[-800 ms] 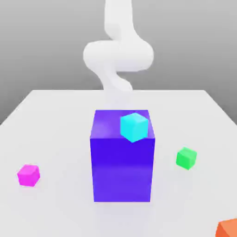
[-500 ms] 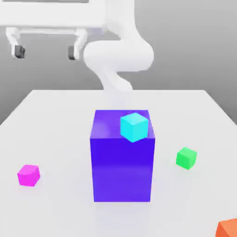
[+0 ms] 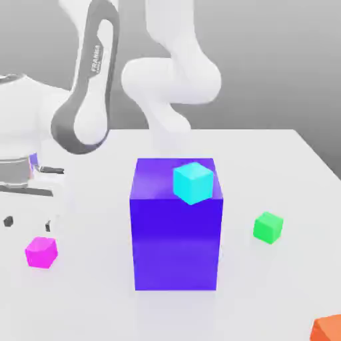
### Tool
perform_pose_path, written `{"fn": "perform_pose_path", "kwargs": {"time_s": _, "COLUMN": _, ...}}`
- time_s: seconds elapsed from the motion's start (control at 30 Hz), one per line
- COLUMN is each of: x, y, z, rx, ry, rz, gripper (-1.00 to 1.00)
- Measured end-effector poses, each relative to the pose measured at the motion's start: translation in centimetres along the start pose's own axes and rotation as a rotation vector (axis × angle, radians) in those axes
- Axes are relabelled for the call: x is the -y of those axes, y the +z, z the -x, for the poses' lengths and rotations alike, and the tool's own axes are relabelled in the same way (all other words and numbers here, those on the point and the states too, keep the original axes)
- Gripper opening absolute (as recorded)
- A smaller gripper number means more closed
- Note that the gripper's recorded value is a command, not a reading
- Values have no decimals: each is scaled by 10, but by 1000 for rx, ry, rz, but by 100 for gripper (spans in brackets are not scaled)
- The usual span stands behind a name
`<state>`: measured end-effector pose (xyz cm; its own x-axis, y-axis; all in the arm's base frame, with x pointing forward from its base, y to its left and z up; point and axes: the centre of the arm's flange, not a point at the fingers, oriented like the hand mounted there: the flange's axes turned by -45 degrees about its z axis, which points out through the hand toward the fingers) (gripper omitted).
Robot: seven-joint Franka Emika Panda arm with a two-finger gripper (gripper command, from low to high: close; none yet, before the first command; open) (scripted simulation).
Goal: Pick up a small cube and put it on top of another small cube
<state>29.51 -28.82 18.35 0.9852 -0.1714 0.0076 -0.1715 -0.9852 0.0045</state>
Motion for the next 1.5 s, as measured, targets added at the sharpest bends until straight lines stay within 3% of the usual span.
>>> {"fn": "perform_pose_path", "kwargs": {"time_s": 0.13, "x": -1, "y": 44, "z": 4, "rx": 7, "ry": -1, "rz": 0, "gripper": 0}}
{"fn": "perform_pose_path", "kwargs": {"time_s": 0.17, "x": 0, "y": 52, "z": 4, "rx": 8, "ry": 0, "rz": -2, "gripper": -100}}
{"fn": "perform_pose_path", "kwargs": {"time_s": 0.4, "x": 0, "y": 53, "z": 5, "rx": 9, "ry": 0, "rz": -4, "gripper": -100}}
{"fn": "perform_pose_path", "kwargs": {"time_s": 0.63, "x": 8, "y": -6, "z": -8, "rx": 7, "ry": -65, "rz": -2, "gripper": -100}}
{"fn": "perform_pose_path", "kwargs": {"time_s": 0.8, "x": 63, "y": -24, "z": -83, "rx": 33, "ry": -500, "rz": 29, "gripper": -100}}
{"fn": "perform_pose_path", "kwargs": {"time_s": 1.03, "x": 236, "y": -63, "z": -149, "rx": 54, "ry": -1005, "rz": 82, "gripper": -100}}
{"fn": "perform_pose_path", "kwargs": {"time_s": 1.27, "x": 435, "y": -87, "z": -76, "rx": 17, "ry": -1094, "rz": 47, "gripper": -100}}
{"fn": "perform_pose_path", "kwargs": {"time_s": 1.5, "x": 492, "y": -87, "z": 15, "rx": 14, "ry": -887, "rz": -6, "gripper": -100}}
